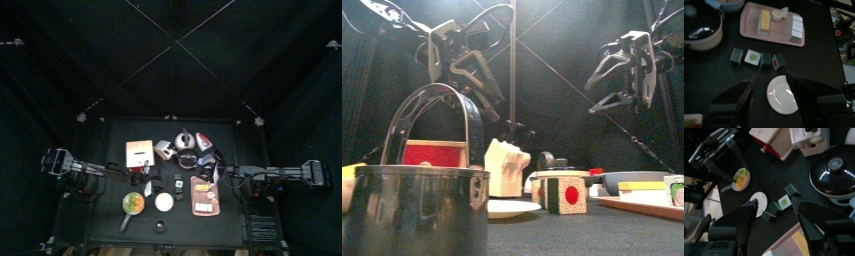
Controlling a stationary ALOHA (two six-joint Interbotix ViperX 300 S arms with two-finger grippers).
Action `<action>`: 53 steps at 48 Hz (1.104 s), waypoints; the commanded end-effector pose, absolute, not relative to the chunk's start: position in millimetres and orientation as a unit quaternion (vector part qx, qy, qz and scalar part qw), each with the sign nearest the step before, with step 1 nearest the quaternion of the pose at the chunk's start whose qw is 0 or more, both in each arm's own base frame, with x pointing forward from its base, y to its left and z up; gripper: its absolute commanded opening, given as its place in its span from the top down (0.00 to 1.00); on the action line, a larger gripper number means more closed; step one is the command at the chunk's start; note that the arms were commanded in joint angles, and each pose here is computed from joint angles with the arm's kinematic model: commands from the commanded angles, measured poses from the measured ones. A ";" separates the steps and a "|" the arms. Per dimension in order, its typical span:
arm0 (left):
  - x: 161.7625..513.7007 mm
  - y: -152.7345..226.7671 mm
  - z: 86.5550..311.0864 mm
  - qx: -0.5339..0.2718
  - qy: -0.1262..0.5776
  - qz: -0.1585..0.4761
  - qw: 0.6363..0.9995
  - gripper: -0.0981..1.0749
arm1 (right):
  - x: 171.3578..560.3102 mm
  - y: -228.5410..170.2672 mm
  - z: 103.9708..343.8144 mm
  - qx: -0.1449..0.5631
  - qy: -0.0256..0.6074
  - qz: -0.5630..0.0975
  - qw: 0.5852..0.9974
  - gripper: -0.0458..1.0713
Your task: Grab egg half
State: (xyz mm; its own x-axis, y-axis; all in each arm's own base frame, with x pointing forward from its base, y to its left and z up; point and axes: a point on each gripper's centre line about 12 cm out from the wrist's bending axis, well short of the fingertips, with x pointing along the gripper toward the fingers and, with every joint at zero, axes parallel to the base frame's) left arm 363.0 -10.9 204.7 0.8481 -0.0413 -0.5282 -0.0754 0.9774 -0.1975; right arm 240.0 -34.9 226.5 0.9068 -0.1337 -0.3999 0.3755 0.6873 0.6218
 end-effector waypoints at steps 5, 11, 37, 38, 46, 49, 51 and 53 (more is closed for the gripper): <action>363.1 1.2 244.9 -0.055 0.182 -0.040 0.981 0.18 | 245.8 -30.8 240.1 0.448 0.190 -0.153 0.860 0.16; 352.7 7.5 257.7 -0.043 0.153 -0.047 0.986 0.18 | 249.0 -26.5 248.2 0.495 0.230 -0.169 0.821 0.16; 252.1 -0.8 263.1 -0.090 0.087 -0.047 0.991 0.18 | 255.4 13.1 255.0 0.484 0.414 -0.285 0.716 0.16; 250.3 -0.6 263.9 -0.092 0.084 -0.047 0.991 0.18 | 256.3 15.4 253.3 0.478 0.416 -0.285 0.719 0.16; 240.8 -1.9 266.8 -0.093 0.071 -0.049 0.992 0.18 | 261.5 32.0 231.8 0.402 0.440 -0.278 0.753 0.16; 240.4 -1.9 265.5 -0.093 0.073 -0.048 0.992 0.18 | 261.5 37.5 224.4 0.373 0.449 -0.272 0.765 0.16; 240.4 -1.9 264.5 -0.093 0.074 -0.048 0.992 0.18 | 260.5 40.4 219.4 0.352 0.456 -0.269 0.772 0.16; 240.5 -1.9 263.6 -0.094 0.076 -0.048 0.992 0.18 | 258.9 42.7 214.2 0.333 0.460 -0.268 0.778 0.16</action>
